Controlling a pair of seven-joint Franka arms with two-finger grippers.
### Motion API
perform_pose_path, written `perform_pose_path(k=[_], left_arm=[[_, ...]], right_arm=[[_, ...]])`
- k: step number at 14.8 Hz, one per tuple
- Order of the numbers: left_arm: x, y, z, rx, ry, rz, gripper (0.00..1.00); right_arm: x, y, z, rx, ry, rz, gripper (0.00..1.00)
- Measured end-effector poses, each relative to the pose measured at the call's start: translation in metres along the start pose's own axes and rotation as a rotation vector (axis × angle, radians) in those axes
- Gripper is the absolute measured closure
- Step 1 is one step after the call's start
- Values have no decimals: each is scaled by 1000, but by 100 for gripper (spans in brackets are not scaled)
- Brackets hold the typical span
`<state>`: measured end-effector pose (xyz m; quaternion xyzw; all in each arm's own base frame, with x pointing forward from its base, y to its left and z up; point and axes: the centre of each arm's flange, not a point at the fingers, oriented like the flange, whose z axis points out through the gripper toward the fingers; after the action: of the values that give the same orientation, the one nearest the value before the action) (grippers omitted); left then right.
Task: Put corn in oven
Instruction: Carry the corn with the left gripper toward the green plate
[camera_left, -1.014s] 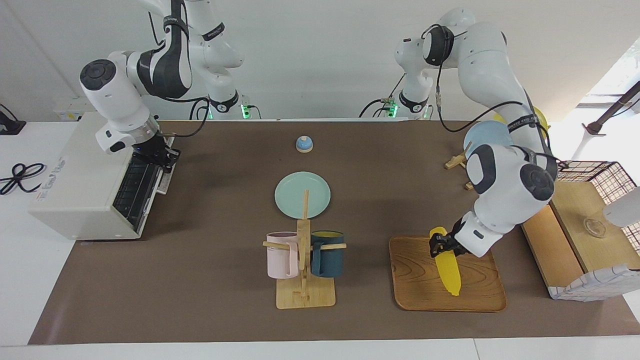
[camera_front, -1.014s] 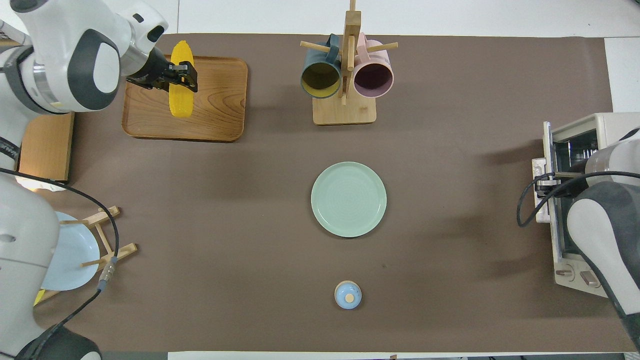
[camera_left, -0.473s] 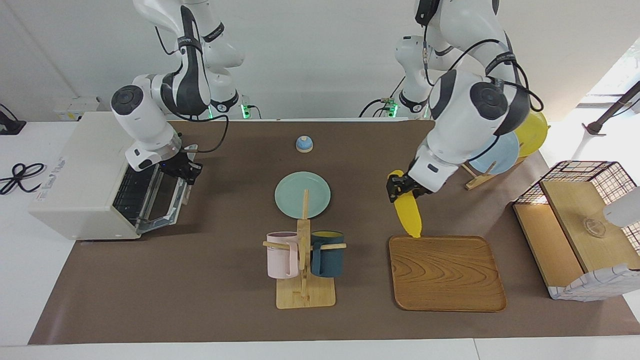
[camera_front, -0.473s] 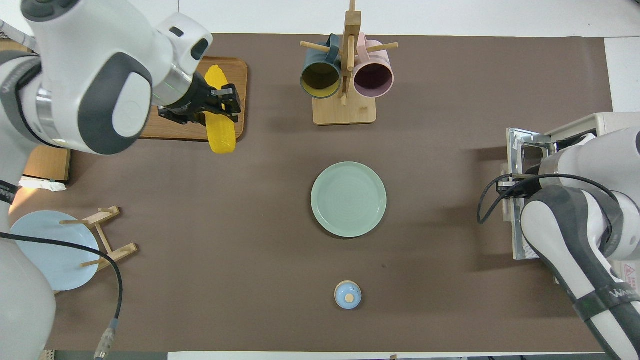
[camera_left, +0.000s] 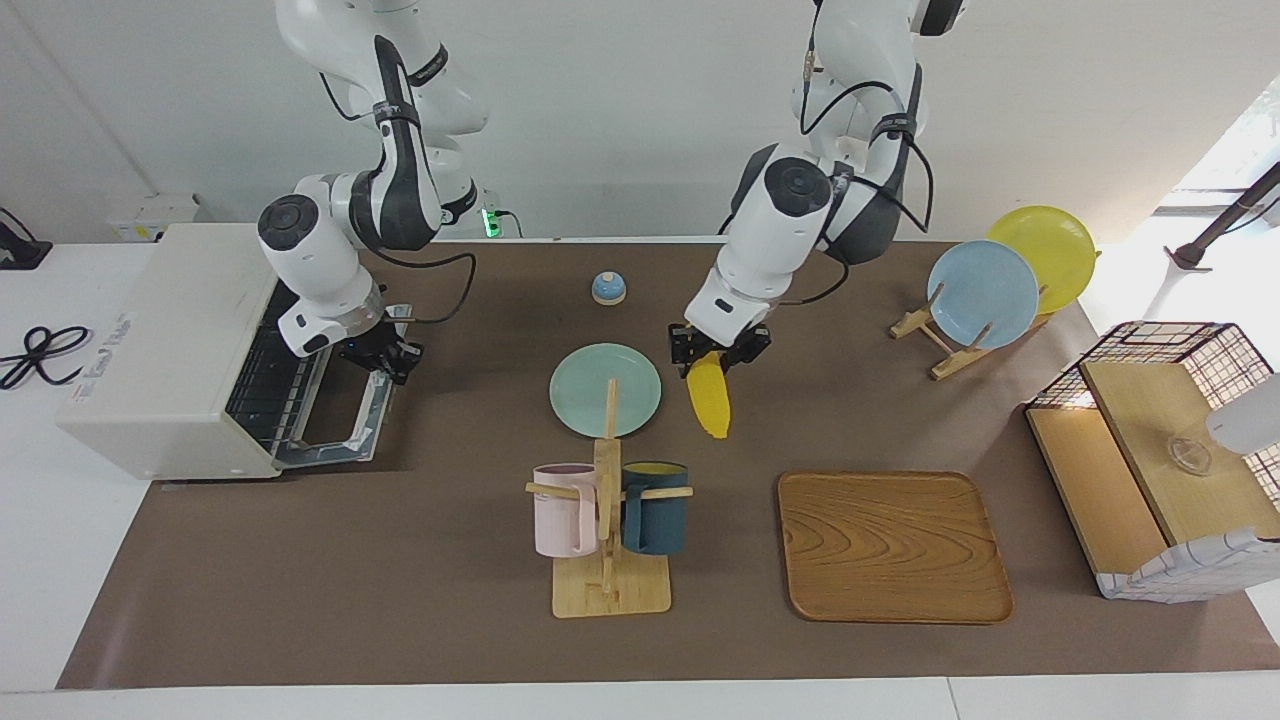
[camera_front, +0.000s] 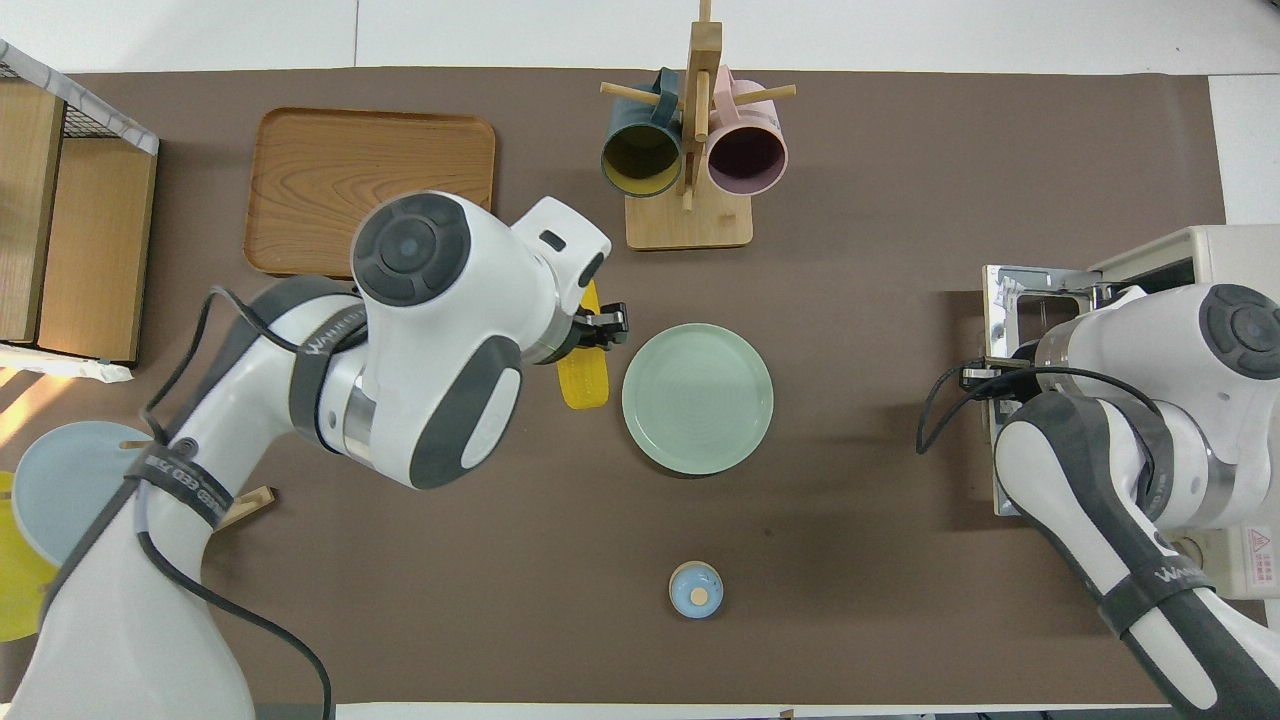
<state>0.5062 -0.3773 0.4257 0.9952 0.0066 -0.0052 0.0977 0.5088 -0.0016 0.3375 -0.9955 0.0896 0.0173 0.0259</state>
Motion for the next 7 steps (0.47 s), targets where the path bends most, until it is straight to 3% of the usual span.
perform_pose_path(k=[3, 7], left_arm=[[-35, 30, 26, -13, 17, 41, 44], [-50, 54, 62, -32, 44, 83, 44]], right_arm=[[-1, -2, 6, -2, 2, -1, 99], [-6, -3, 14, -6, -14, -6, 99]])
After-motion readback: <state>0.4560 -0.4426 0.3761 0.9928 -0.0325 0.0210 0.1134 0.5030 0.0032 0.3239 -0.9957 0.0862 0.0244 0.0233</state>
